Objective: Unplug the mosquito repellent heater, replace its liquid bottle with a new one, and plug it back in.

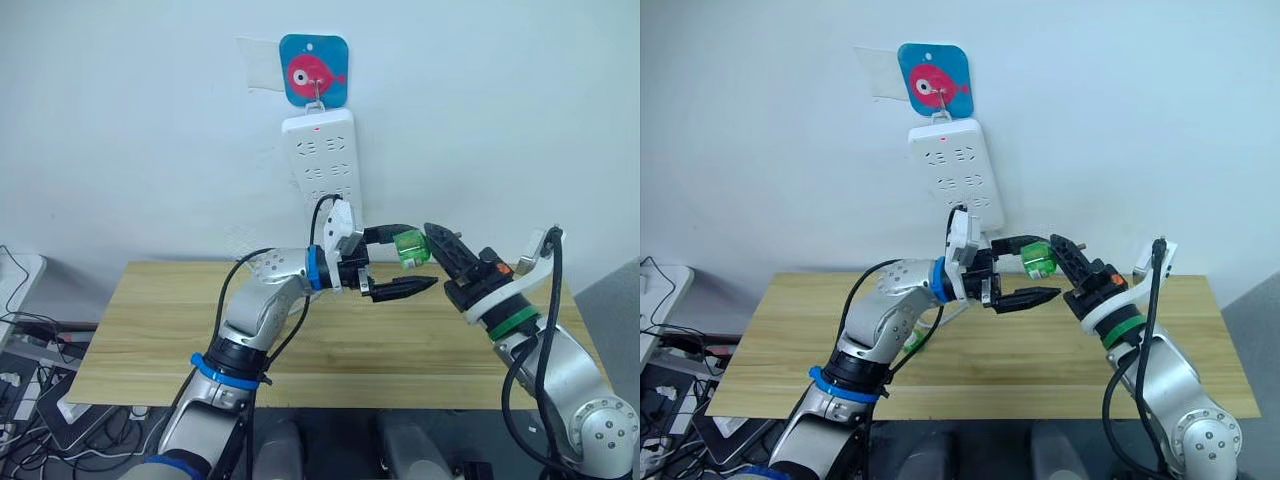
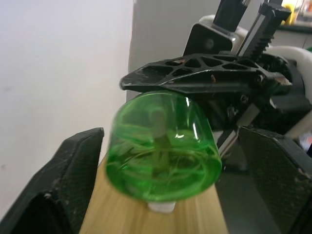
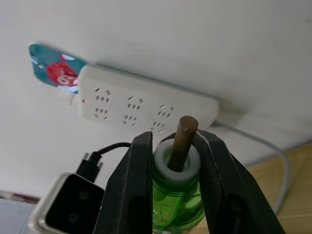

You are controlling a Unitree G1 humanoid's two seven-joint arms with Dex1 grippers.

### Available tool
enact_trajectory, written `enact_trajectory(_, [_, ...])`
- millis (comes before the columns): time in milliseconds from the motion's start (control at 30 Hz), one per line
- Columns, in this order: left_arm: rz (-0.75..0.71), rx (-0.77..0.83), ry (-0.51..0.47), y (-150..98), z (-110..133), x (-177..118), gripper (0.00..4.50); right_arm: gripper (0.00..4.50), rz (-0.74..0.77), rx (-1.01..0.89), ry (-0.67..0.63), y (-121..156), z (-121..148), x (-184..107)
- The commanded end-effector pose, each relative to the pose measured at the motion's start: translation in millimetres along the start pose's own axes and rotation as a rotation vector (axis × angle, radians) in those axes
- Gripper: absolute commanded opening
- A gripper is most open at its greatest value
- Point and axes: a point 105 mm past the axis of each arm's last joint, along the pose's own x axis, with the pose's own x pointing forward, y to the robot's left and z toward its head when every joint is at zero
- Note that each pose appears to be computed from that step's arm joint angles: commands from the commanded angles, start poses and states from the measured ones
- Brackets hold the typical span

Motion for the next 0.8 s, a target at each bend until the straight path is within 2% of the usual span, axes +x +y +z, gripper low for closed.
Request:
enact_trajectory(33, [-0.018, 0.065, 0.025, 3, 7, -1, 4.50, 0.85, -0.045, -0.095, -0.059, -14, 15, -3])
enact_trajectory(133, [-0.085, 0.107, 0.099, -3, 1, -5, 4.50, 0.85, -0.156, -0.317, -0.027, -44, 17, -5])
enact_trajectory(233, [-0.186, 0.098, 0.182, -15, -11, -9, 4.50, 0.85, -0.298, -0.711, 0.088, -90, 12, -11])
enact_trajectory(333, [-0.227, 0.098, 0.236, -18, -21, -9, 4.50, 0.85, -0.402, -0.915, 0.078, -123, 20, -15])
enact_trajectory(433, [-0.211, 0.127, 0.266, -17, -37, -2, 4.50, 0.85, -0.437, -1.106, 0.085, -147, 21, -16])
enact_trajectory(633, [-0.215, 0.155, 0.298, -24, -54, 8, 4.50, 0.85, -0.445, -1.225, 0.051, -175, 19, -7])
enact_trajectory(800, [-0.184, 0.158, 0.298, -21, -53, 6, 4.50, 0.85, -0.432, -1.178, 0.018, -186, 11, -1])
